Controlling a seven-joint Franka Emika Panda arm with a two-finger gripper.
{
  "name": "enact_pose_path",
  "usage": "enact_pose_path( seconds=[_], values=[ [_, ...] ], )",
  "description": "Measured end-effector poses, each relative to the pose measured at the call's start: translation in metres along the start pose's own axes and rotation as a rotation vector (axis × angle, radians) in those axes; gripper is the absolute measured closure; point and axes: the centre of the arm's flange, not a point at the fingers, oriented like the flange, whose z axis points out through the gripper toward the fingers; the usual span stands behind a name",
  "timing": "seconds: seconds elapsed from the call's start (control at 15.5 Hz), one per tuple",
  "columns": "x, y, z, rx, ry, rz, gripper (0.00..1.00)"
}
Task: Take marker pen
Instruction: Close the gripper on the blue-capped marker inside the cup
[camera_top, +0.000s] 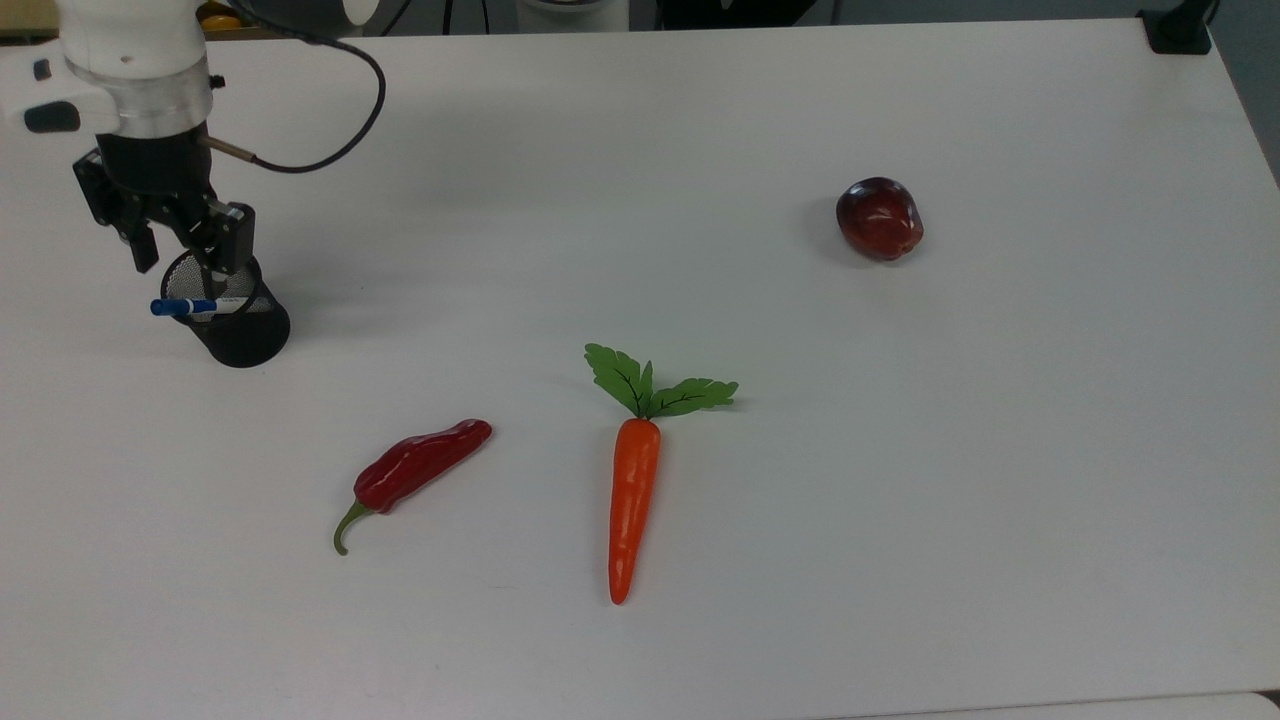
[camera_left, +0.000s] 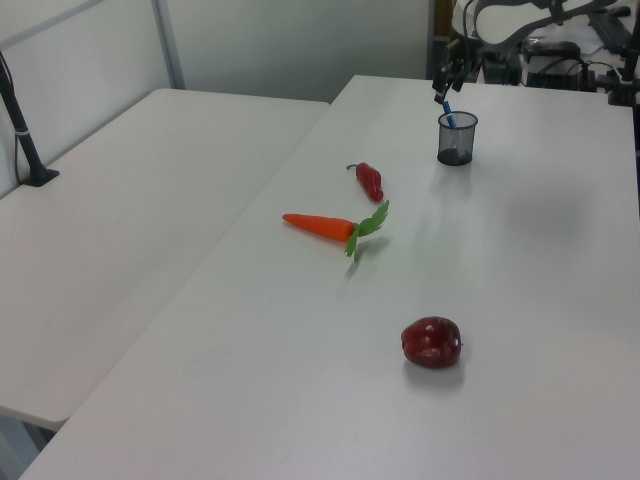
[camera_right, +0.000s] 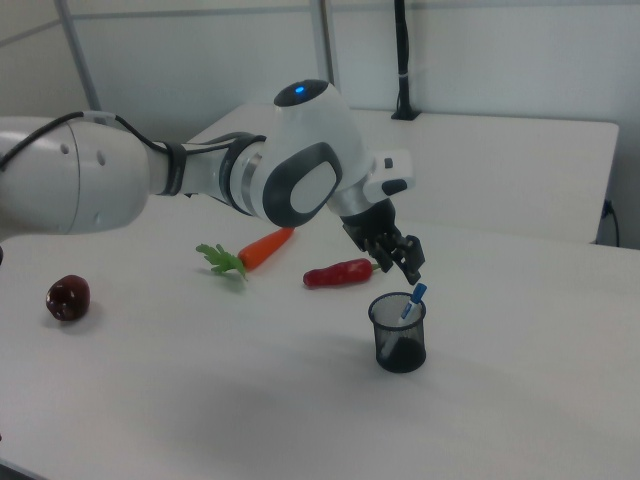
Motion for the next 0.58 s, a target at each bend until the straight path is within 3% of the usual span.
enact_pose_path(
  seconds=[0.58],
  values=[
    [-0.003, 0.010, 0.035, -0.009, 0.005, 0.023, 0.47]
  ],
)
